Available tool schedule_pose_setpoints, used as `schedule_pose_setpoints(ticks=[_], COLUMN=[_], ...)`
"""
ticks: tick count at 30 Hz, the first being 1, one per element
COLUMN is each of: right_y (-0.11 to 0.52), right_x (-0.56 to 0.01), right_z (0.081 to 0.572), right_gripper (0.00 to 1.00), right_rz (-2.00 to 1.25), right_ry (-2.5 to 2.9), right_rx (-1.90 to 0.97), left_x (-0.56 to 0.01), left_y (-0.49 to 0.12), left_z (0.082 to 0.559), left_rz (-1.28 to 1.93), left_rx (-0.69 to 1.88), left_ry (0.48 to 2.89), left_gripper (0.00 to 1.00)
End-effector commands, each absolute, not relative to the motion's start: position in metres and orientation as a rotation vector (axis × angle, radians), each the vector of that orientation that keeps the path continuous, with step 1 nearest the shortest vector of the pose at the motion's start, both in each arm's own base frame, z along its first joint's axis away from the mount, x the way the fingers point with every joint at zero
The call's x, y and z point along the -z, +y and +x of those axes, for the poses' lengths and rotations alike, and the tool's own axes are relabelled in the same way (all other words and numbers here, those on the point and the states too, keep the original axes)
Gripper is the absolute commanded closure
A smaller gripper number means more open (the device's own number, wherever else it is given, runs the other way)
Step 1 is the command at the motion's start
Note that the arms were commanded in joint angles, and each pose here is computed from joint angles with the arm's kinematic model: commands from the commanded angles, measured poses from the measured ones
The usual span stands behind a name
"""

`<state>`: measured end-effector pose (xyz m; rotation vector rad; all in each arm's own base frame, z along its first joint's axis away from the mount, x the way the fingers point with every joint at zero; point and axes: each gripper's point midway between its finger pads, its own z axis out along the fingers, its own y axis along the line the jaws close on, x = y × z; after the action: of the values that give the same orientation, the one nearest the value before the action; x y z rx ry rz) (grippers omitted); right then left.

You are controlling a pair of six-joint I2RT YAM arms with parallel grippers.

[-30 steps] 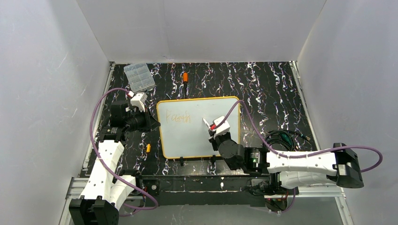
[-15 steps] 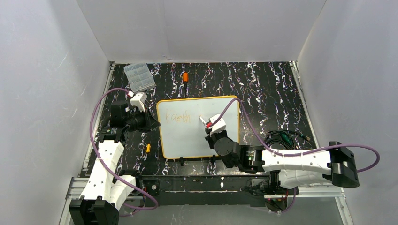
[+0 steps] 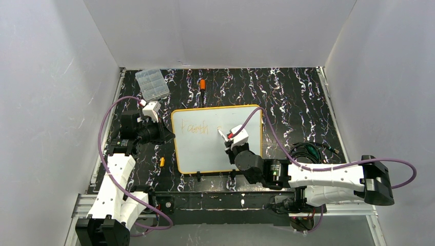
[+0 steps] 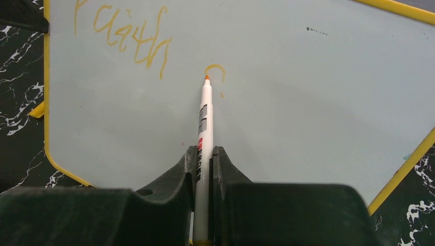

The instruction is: Write a sentence on the whiteboard

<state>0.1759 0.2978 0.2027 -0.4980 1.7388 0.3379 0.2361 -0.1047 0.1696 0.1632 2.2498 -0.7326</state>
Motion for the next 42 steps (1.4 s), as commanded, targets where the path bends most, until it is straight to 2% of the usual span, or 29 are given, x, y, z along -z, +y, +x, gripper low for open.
schedule_pose_setpoints(ticks=[1, 14, 33, 42], right_y=[0.288, 0.279, 0.272, 0.286], right_x=[-0.204, -0.226, -0.184, -0.182], right_z=[0.180, 0.189, 0.171, 0.162], right_gripper=[0.99, 0.99, 0.99, 0.99], right_rz=[-0.470, -0.417, -0.494, -0.540], right_ry=[1.748, 1.698, 1.815, 1.810], right_rx=[-0.295, -0.240, -0.256, -0.292], left_x=[-0.178, -0.178, -0.179, -0.179], left_y=[-0.108, -0.108, -0.107, -0.108], left_z=[0.232, 0.232, 0.232, 0.232], left_rz=[0.178, 0.176, 0.175, 0.177], left_rx=[0.751, 0.750, 0.744, 0.748], left_ry=[2.235, 2.235, 2.232, 2.232], left_gripper=[0.92, 0.92, 0.93, 0.93])
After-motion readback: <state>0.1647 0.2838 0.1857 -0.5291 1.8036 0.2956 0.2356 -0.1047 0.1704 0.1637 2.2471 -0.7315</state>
